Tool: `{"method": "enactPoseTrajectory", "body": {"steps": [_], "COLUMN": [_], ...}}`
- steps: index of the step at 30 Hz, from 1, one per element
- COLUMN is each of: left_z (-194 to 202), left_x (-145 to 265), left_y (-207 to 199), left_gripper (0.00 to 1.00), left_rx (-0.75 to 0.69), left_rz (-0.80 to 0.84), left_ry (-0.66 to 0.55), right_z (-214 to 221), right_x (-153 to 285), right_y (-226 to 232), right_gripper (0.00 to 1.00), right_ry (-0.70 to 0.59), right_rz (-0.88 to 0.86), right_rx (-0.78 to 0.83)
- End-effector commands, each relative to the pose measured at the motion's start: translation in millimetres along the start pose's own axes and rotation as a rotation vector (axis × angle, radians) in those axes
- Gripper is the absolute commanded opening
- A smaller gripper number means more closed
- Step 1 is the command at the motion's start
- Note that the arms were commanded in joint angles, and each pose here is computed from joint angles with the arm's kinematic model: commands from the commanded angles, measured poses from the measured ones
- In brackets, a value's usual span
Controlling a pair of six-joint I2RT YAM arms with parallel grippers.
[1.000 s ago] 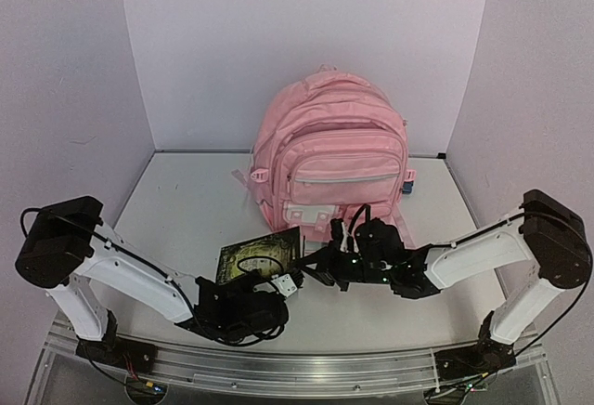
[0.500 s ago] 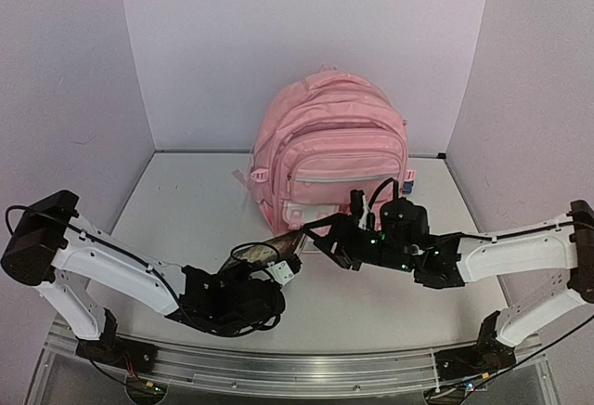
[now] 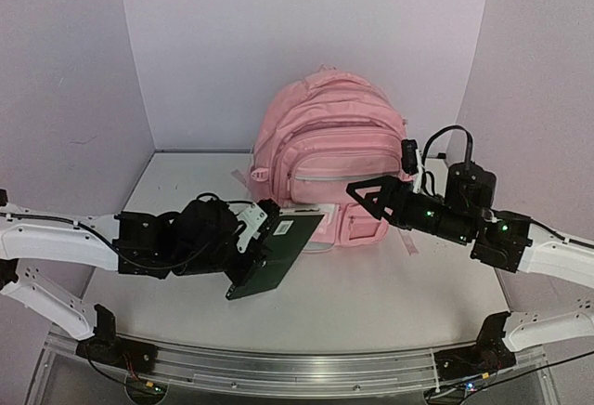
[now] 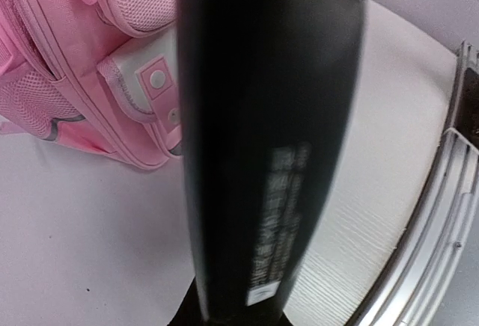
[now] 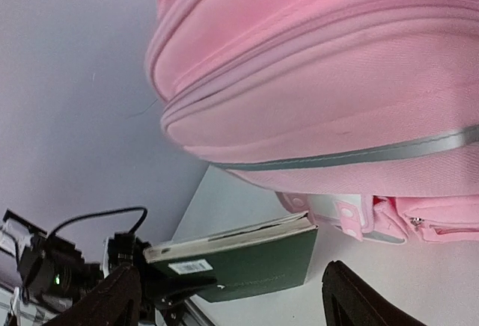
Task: Pack the student bag
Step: Pick up the book from the center of the board.
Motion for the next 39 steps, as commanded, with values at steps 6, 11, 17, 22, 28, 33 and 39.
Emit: {"method": "enactPoseTrajectory", "body": {"steps": [6,11,17,22,28,33,39], "left_z": [-83,-113,-129,-136,-141,-145,-151], "left_x": [63,80,104,119,127,124,116], "left_y": [-8,-3,5,2,-2,-7,-6], "left_gripper": [0.0,0.0,0.0,0.0,0.0,0.0,0.0], "left_rx": [0.323,0.411,0.432,0.405,0.387,0.369,0.351], "left_rz": [0.485,0.522,0.564,0.637,0.694,0.734,0.762], "left_ry": [-0.285,-0.389,-0.529,-0.593,-0.597,-0.57,-0.555], "right_z": [-3,-5,-2,7,10,0,-9], "right_x": [25,22,12,3,-1,12,20], "right_y": [68,58,38,24,37,68,90], "right_gripper": [0.9,0.94,0.95,0.96,0.91,0.79,0.52], "right_ry": [0.166,0.129,0.121,0.164,0.218,0.193,0.176], "right_rz": [-0.357,-0.286,-0.17,-0.142,-0.234,-0.429,-0.556], "right_rx": [0.309,0.289,0.225,0.197,0.191,0.186,0.17]}}
Point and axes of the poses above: each gripper's point midway between its finger pads, its own x axis back along the fingers, its own y axis along the line the jaws close on, z = x × y, the point moved 6 cm from there along x, back along the fingers, and after that the axes turned 5 degrees about -x, right-handed, at the moved point
